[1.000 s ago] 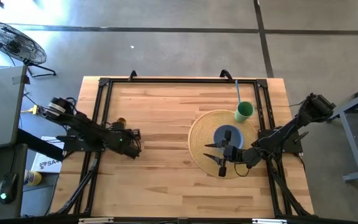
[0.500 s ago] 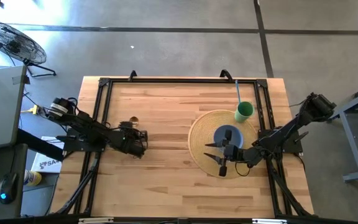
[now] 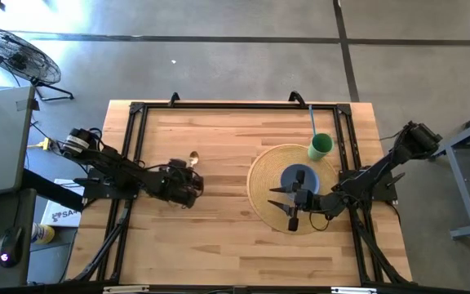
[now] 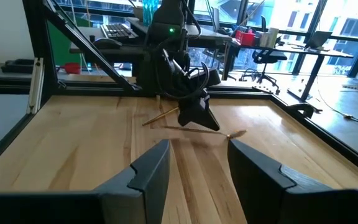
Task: Pick & Place Utensil
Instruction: Put the spoon into the blue bowl
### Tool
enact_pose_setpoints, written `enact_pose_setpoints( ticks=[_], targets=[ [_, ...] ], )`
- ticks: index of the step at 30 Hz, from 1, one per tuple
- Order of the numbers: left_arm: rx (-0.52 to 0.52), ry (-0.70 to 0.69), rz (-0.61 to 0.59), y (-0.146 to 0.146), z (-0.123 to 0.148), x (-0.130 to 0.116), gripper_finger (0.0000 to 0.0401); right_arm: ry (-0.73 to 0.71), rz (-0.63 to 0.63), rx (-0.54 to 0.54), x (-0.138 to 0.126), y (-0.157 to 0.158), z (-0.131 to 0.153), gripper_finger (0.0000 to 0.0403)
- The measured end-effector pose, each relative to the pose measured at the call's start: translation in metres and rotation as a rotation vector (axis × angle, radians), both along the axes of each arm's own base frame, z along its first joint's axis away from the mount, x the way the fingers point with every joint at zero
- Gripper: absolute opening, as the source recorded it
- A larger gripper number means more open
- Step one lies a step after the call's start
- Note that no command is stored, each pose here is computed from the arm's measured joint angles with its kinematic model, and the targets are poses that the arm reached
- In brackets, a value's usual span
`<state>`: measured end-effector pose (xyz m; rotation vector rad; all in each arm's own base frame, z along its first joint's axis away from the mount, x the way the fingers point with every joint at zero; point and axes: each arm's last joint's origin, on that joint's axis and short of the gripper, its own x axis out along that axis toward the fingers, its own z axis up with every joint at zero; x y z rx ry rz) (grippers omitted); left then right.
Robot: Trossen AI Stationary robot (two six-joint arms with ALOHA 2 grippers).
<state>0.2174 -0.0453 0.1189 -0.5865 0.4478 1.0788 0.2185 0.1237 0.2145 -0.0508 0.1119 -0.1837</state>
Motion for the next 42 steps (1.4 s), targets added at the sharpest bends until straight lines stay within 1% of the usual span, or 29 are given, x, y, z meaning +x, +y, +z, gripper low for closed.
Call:
enact_pose_setpoints(
  ticks=[6, 15, 18, 24, 27, 33, 37, 39, 42],
  targets=[
    [0.069, 0.041, -0.086, -0.002, -0.004, 0.008, 0.0036, 0.001, 0.000, -0.001, 0.000, 0.000, 0.000, 0.0156],
    [0.072, 0.055, -0.092, -0.002, -0.002, 0.007, 0.0040, 0.009, 0.000, -0.006, 0.000, 0.000, -0.001, 0.0156],
    [0.063, 0.074, -0.091, -0.001, -0.004, 0.005, 0.0057, 0.009, 0.000, -0.006, 0.000, 0.000, -0.001, 0.0156],
    [0.062, 0.106, -0.051, 0.003, -0.008, 0.002, 0.0116, 0.014, 0.000, -0.009, 0.000, 0.000, -0.001, 0.0156],
    [0.070, 0.130, -0.052, 0.003, -0.012, 0.001, 0.0130, 0.017, 0.000, -0.011, 0.000, 0.000, -0.002, 0.0156],
    [0.075, 0.154, -0.033, 0.002, -0.027, 0.004, 0.0133, 0.017, 0.001, -0.011, 0.000, 0.000, -0.002, 0.0156],
    [0.078, 0.149, -0.021, 0.002, -0.029, 0.004, 0.0133, 0.018, 0.001, -0.012, 0.000, 0.000, -0.002, 0.0156],
    [0.078, 0.149, -0.022, 0.002, -0.029, 0.004, 0.0129, 0.018, 0.002, -0.012, 0.000, 0.000, -0.002, 0.0156],
    [0.074, 0.150, -0.023, 0.002, -0.029, 0.004, 0.0110, 0.018, 0.000, -0.012, 0.000, 0.000, -0.002, 0.0156]
  ],
)
